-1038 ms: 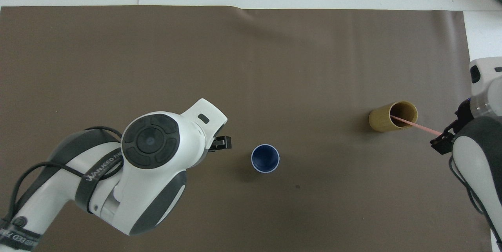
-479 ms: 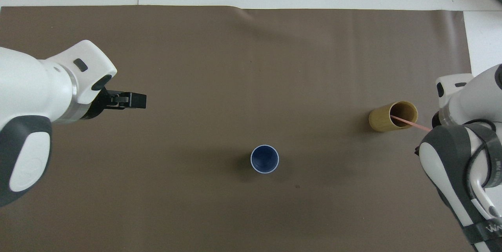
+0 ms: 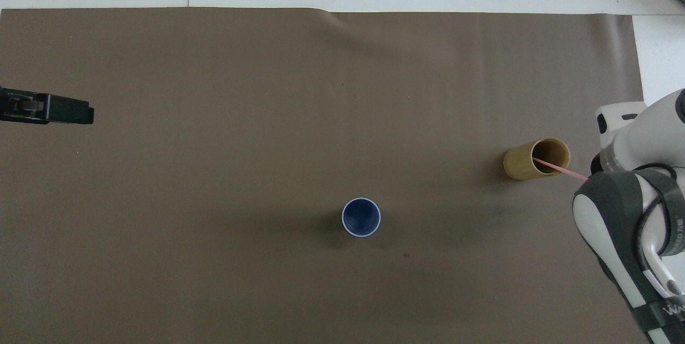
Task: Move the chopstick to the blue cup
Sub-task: 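Grasp the pink stick with the right gripper and pull it from the tube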
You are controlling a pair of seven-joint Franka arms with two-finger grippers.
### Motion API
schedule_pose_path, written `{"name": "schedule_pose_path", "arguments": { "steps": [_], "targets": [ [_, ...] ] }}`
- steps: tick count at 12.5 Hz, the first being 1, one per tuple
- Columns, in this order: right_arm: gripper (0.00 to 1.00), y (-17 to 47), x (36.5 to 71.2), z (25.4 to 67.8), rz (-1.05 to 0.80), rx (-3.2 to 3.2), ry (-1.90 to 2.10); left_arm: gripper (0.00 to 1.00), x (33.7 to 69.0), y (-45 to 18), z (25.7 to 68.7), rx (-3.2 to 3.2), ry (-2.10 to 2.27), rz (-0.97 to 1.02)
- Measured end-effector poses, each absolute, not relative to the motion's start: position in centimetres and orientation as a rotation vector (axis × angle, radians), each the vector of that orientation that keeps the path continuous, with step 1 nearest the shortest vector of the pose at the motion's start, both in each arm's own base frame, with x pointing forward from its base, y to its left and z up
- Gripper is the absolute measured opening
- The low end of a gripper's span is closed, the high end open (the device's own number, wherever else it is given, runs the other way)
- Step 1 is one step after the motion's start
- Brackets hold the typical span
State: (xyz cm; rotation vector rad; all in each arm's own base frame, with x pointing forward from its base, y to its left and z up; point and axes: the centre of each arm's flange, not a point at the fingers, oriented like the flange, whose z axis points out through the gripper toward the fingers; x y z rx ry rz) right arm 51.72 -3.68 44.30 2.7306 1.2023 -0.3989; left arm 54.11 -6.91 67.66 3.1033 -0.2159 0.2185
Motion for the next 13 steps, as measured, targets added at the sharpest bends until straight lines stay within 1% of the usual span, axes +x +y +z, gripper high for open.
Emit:
{"name": "schedule_pose_path", "arguments": {
  "steps": [2, 5, 9, 13],
  "targets": [
    [0.06, -3.7, 51.7, 44.3, -0.398, 2.729, 1.202, 1.00, 53.6, -6.6, 67.3, 3.111, -0.221, 0.129],
    [0.06, -3.7, 51.7, 44.3, -0.398, 2.729, 1.202, 1.00, 52.4, -6.1, 66.6, 3.119, -0.213, -0.026],
    [0.06, -3.8, 52.0, 45.0, -0.401, 2.728, 1.196, 1.00, 52.2, -5.4, 66.6, 3.121, -0.195, -0.043],
    [0.06, -4.2, 52.2, 48.7, -0.442, 2.743, 1.157, 1.00, 52.2, -5.4, 66.7, 3.121, -0.193, -0.043]
  ]
}}
